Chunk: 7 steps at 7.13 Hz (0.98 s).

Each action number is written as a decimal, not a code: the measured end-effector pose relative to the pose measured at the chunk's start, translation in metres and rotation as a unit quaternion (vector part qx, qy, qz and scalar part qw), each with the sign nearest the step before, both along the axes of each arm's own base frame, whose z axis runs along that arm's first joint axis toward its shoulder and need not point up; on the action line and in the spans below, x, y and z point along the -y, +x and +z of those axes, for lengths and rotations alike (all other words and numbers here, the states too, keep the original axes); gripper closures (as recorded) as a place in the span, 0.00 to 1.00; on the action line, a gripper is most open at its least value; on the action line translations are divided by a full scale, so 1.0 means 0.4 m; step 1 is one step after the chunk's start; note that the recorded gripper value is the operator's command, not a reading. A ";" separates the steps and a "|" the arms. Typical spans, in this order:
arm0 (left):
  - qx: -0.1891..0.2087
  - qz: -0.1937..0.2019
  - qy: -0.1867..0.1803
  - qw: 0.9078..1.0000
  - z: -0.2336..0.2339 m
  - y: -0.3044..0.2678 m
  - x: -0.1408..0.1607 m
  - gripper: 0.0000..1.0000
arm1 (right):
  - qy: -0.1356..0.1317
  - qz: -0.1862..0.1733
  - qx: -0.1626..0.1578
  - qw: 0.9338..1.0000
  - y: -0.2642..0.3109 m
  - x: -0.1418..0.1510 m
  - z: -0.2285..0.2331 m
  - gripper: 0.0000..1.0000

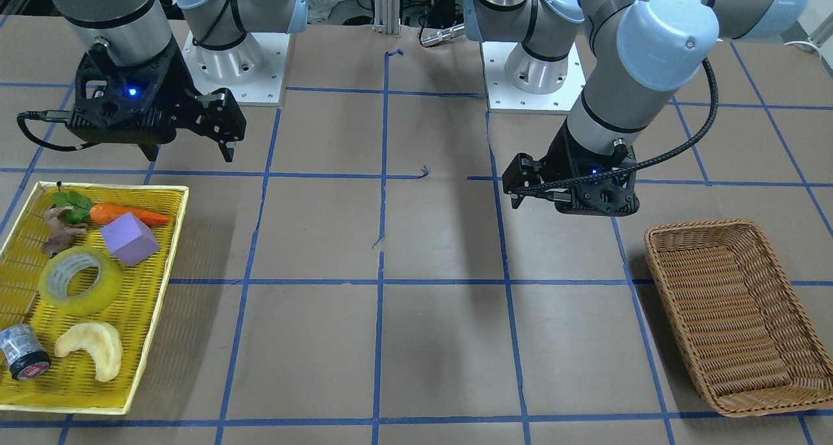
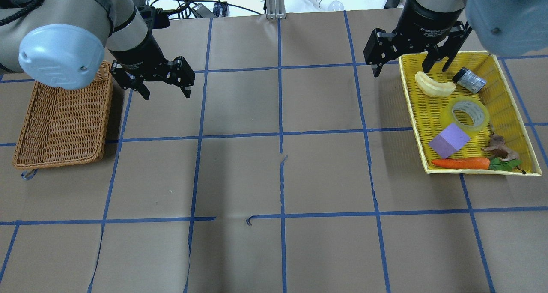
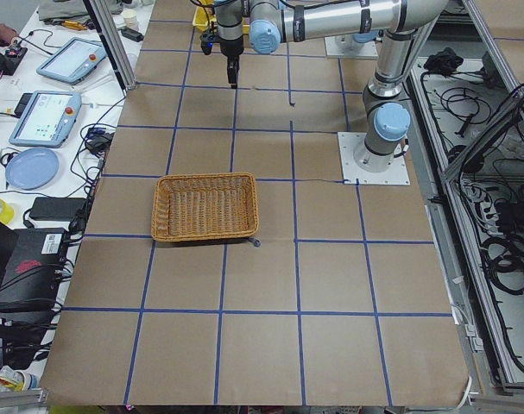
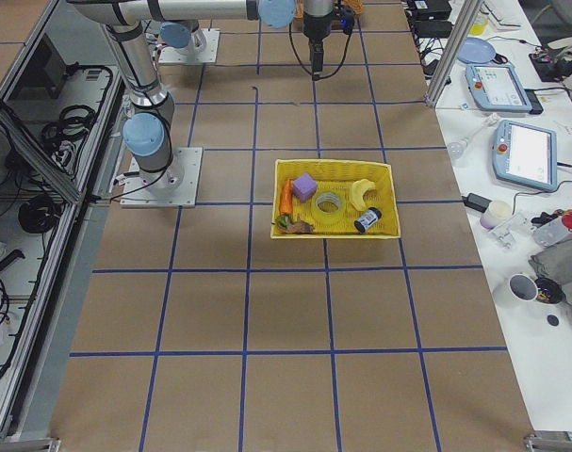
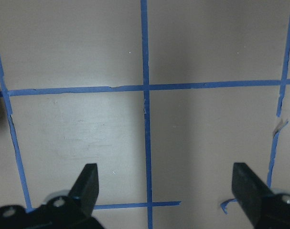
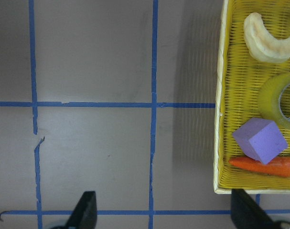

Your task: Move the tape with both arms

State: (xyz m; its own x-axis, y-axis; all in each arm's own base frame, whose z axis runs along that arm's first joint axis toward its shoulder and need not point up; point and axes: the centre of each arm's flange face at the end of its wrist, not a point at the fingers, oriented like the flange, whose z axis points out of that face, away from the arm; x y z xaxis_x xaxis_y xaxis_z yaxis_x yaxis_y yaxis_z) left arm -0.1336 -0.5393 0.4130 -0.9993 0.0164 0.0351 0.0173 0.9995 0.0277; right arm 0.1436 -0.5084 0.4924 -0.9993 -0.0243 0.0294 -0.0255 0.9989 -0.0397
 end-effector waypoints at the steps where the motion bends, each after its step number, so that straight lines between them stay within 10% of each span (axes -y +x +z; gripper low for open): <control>1: 0.000 0.000 0.000 1.000 0.001 0.001 -0.001 0.00 | -0.001 0.000 0.000 1.000 0.000 0.001 0.000 0.00; 7: 0.001 0.001 -0.002 1.000 0.008 0.002 -0.004 0.00 | -0.002 0.000 0.002 1.000 0.000 0.004 0.000 0.00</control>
